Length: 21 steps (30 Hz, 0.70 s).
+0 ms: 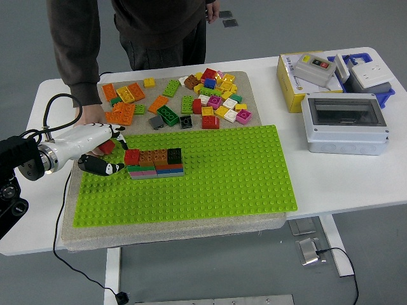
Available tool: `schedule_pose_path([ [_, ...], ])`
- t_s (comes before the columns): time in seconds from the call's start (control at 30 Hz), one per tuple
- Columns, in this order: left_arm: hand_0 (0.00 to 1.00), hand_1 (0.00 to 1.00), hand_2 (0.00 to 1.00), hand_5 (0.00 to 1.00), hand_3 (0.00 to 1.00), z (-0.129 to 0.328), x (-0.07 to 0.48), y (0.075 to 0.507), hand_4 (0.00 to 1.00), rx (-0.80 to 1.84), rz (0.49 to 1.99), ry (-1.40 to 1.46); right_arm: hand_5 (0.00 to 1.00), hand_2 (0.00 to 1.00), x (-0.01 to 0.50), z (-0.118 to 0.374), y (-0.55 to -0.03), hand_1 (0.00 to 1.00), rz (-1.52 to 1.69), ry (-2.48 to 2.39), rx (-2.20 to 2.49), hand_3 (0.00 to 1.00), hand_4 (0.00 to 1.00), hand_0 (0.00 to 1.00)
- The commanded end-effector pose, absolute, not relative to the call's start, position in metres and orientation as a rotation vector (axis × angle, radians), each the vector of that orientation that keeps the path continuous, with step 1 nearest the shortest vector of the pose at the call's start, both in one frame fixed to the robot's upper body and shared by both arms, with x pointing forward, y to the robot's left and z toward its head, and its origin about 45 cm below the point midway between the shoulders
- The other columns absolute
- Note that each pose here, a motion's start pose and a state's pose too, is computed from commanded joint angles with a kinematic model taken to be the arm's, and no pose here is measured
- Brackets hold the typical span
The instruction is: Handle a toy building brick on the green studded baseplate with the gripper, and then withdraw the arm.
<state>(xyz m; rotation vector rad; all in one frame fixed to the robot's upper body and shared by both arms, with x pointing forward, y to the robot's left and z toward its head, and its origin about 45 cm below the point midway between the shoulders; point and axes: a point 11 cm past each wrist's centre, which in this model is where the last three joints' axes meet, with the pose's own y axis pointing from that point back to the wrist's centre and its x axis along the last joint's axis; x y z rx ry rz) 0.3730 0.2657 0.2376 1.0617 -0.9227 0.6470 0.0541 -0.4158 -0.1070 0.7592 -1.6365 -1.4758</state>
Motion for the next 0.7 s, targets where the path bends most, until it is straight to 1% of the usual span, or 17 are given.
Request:
schedule_pose_path([
  [0.7, 0.991, 0.986, 0.976, 0.334, 0.67, 0.226, 0.371, 0.263, 0.708, 1.061, 0.641, -0.889, 0.998, 0.528, 0.057, -0.107, -0.414, 0.565, -1.474, -1.642, 0.763, 0.794, 0.67, 0.637],
])
